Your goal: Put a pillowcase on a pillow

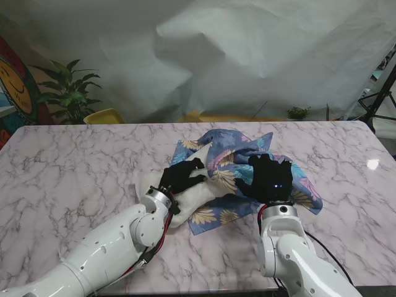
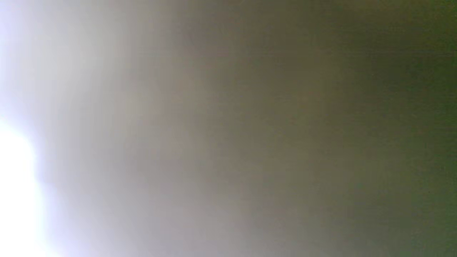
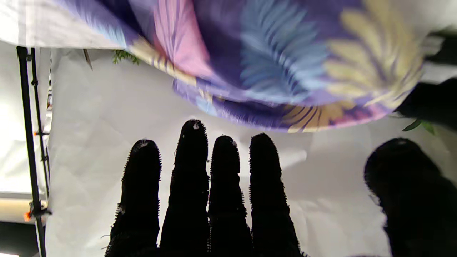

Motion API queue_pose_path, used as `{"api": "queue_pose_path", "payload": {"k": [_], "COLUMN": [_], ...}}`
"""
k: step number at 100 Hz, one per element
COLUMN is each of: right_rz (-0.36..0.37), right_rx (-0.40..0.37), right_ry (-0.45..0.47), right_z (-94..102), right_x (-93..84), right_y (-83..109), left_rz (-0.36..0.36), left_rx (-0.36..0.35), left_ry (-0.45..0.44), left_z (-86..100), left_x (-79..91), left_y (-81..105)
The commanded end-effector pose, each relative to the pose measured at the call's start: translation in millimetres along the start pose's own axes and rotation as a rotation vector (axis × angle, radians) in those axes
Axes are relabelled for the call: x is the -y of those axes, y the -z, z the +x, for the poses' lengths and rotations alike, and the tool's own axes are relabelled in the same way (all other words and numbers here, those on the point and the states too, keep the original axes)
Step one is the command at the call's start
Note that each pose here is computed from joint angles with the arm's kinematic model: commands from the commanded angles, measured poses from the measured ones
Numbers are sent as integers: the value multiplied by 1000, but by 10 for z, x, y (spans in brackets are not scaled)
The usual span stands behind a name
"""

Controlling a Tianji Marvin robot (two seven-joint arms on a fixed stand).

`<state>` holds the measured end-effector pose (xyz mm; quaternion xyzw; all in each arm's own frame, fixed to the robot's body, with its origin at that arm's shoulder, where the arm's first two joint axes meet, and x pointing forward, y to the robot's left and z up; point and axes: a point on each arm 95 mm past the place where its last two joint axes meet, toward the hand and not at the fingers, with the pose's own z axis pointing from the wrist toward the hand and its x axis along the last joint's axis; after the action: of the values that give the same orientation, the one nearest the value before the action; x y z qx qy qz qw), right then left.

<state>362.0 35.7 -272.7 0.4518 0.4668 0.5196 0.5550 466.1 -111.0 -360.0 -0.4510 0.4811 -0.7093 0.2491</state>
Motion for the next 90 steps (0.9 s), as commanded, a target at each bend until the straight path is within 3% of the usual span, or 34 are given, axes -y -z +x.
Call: {"api": "queue_pose_path", "payload": {"k": [1, 21, 51, 90], "right_rz": [42, 90, 76, -108], "right_rx": [-3, -4, 5, 113], "right_ry": [15, -15, 92, 117], "right_z": [-15, -8, -67, -41], "right_x": [182, 412, 745, 900], "right_y": [119, 177, -40, -242], "left_rz": [8, 10, 8, 9], "left_rx": [7, 29, 18, 15], "left_ry": [13, 33, 51, 61], "left_z": [48, 84, 175, 180], "left_x": [40, 52, 54, 37], "left_y": [-65, -121, -112, -89]}}
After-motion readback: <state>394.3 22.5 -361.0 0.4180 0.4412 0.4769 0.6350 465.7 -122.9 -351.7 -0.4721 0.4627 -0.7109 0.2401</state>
